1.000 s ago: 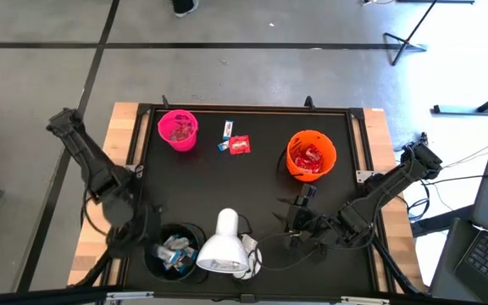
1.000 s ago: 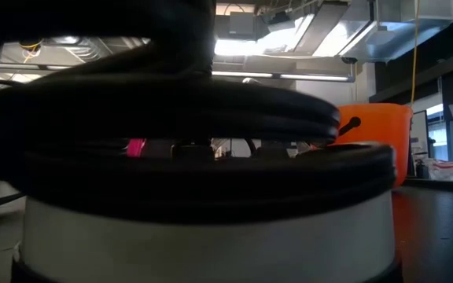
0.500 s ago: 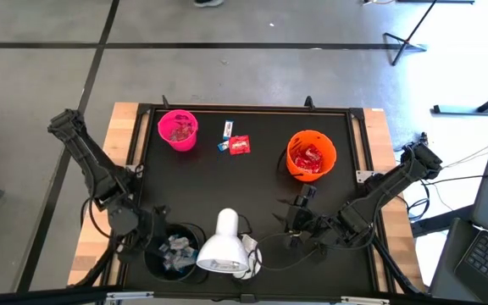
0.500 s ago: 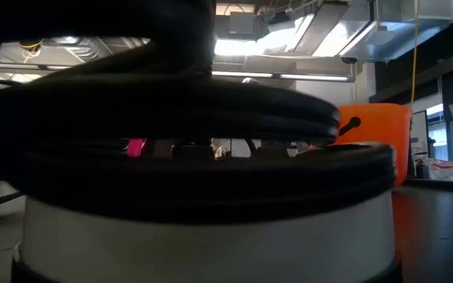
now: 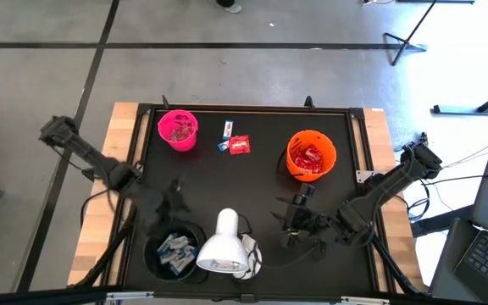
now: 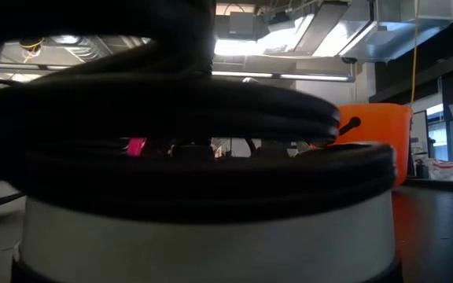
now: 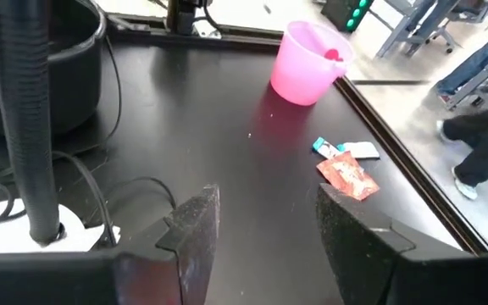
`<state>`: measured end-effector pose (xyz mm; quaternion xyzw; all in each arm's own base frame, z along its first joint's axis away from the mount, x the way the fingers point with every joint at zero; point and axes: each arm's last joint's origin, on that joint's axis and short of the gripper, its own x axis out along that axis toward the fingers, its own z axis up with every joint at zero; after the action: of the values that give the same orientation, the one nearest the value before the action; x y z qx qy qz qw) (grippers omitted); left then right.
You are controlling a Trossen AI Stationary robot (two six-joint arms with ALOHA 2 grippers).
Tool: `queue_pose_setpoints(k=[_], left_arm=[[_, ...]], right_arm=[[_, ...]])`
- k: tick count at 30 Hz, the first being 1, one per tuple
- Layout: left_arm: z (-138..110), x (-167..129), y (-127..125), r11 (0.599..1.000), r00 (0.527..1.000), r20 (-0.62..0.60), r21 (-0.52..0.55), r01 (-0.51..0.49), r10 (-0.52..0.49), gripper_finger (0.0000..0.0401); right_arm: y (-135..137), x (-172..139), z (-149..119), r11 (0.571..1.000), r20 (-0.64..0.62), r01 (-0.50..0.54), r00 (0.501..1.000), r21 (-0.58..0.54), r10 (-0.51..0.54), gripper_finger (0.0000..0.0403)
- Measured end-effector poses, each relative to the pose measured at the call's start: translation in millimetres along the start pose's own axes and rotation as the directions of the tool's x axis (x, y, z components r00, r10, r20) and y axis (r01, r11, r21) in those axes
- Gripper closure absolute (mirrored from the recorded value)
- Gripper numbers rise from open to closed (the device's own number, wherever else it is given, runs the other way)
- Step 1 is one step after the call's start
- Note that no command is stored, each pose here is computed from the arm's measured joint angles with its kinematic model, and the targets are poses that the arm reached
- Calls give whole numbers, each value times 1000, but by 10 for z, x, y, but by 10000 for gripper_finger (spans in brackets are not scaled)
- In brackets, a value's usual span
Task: Sort candy
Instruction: Put the white chocolate into the black bucket
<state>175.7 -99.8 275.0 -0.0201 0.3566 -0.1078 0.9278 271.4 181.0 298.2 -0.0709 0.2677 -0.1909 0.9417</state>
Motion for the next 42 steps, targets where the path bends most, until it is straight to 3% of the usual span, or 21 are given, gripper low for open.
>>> queue_pose_setpoints(k=[6,11,17,22,30,36,42], left_arm=[[111,32,634,969,969,-4,34,-246,246,256],[190,30,1197,932,933,25,-64,-356,358,253],[231,245,1713,926,928,58,-109,-361,369,250],[59,590,2076,929,946,-51,-182,-323,319,225],[-209,969,2379,857,886,-217,-242,-455,409,168],[-269,1017,2464,758,791,-276,-240,-606,546,155],[-235,1089,2617,737,773,-305,-250,-628,556,154]], right_arm=[[6,0,16,1000,14,1,1000,-11,0,210],[6,0,17,1000,15,1,1000,-10,-1,210],[9,-3,20,1000,21,4,1000,1,-4,210],[10,-5,19,1000,21,3,1000,21,-3,210],[12,-5,17,1000,16,-4,1000,24,4,210],[12,-5,18,1000,17,-3,1000,24,3,210],[11,-4,19,1000,21,4,1000,24,-5,210]])
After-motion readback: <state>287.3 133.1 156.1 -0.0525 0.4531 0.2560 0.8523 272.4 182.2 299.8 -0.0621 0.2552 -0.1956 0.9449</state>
